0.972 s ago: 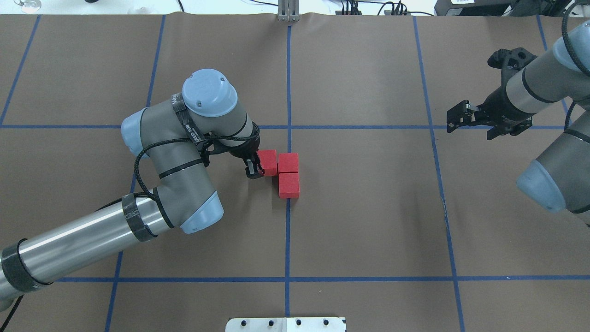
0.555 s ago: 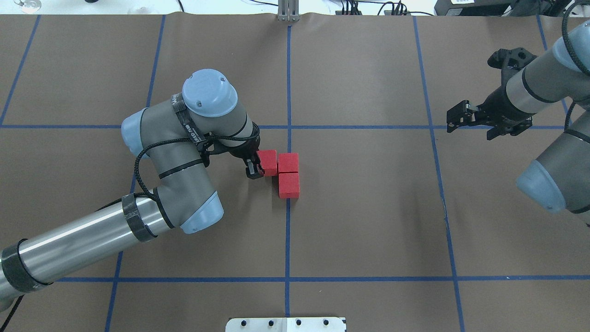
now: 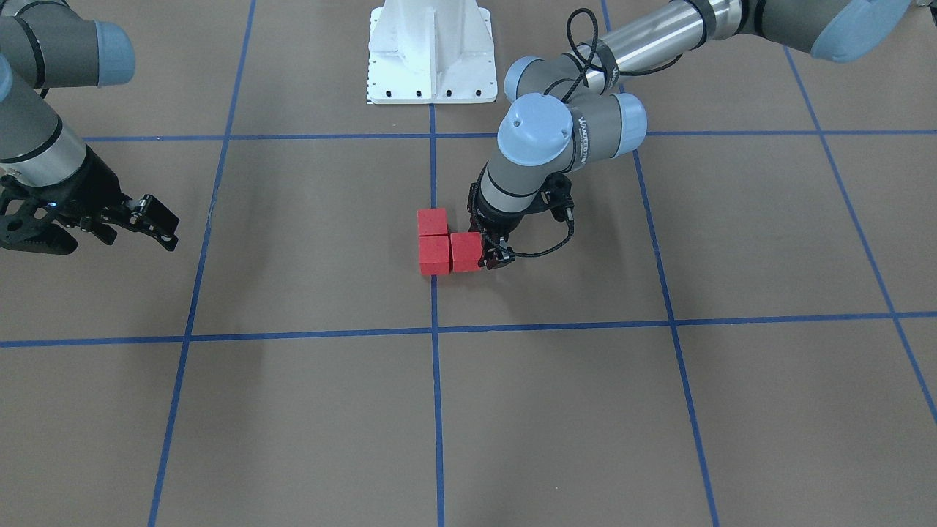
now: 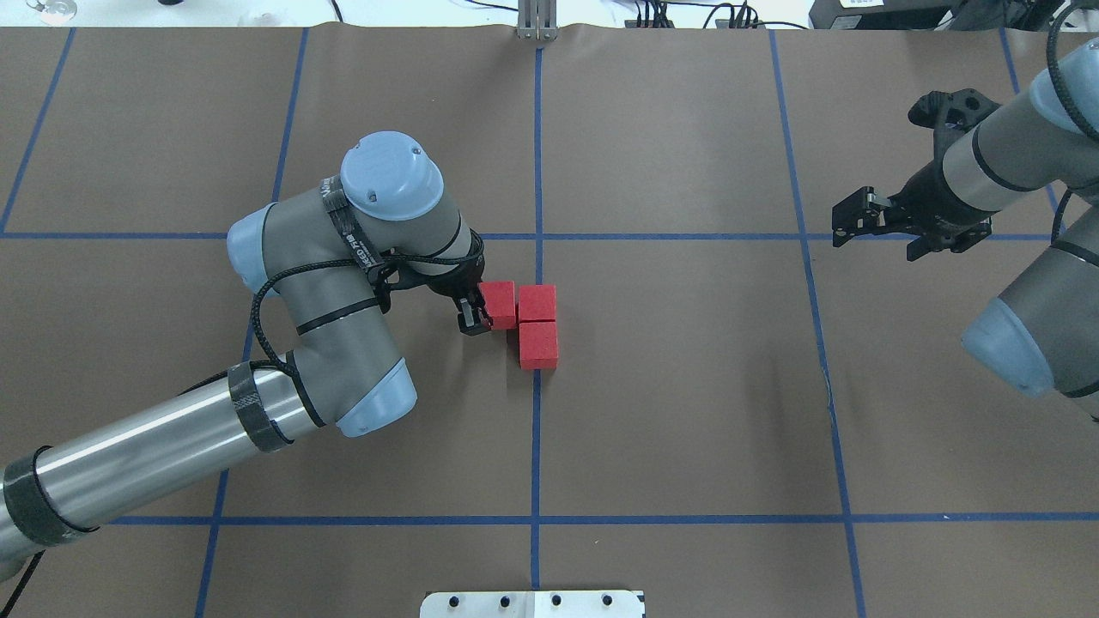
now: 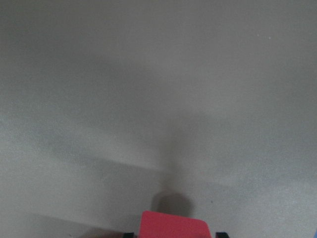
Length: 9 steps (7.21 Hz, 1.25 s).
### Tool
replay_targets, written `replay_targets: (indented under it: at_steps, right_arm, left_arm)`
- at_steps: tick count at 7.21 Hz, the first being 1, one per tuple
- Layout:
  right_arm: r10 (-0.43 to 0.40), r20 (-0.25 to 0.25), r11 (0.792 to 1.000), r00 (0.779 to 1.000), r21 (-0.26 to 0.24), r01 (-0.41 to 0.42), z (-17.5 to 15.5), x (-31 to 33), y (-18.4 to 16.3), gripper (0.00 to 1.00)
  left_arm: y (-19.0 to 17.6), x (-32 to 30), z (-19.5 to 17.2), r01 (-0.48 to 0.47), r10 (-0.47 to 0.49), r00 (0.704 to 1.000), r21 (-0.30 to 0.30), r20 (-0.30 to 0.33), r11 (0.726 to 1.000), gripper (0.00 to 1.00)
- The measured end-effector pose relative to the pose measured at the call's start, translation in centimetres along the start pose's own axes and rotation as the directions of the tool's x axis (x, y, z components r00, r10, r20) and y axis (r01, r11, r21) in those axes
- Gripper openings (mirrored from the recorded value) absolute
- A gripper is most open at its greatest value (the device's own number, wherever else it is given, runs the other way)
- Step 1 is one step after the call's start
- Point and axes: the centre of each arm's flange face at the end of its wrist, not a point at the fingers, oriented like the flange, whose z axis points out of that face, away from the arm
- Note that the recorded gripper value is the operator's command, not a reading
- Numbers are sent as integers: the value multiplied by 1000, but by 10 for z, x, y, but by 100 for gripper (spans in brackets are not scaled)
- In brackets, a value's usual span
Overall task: Form red blocks into L shape at center
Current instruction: 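Hold the cube in place with the left gripper against the column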
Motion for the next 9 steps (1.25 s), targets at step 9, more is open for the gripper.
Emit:
replay_targets:
  at_steps: [9]
  right_arm:
    - [2,-3,1000,1000,0,-2,1,1,-1,100]
  left_arm:
    - [1,-2,3,0,0,1000,3,3,1000,0]
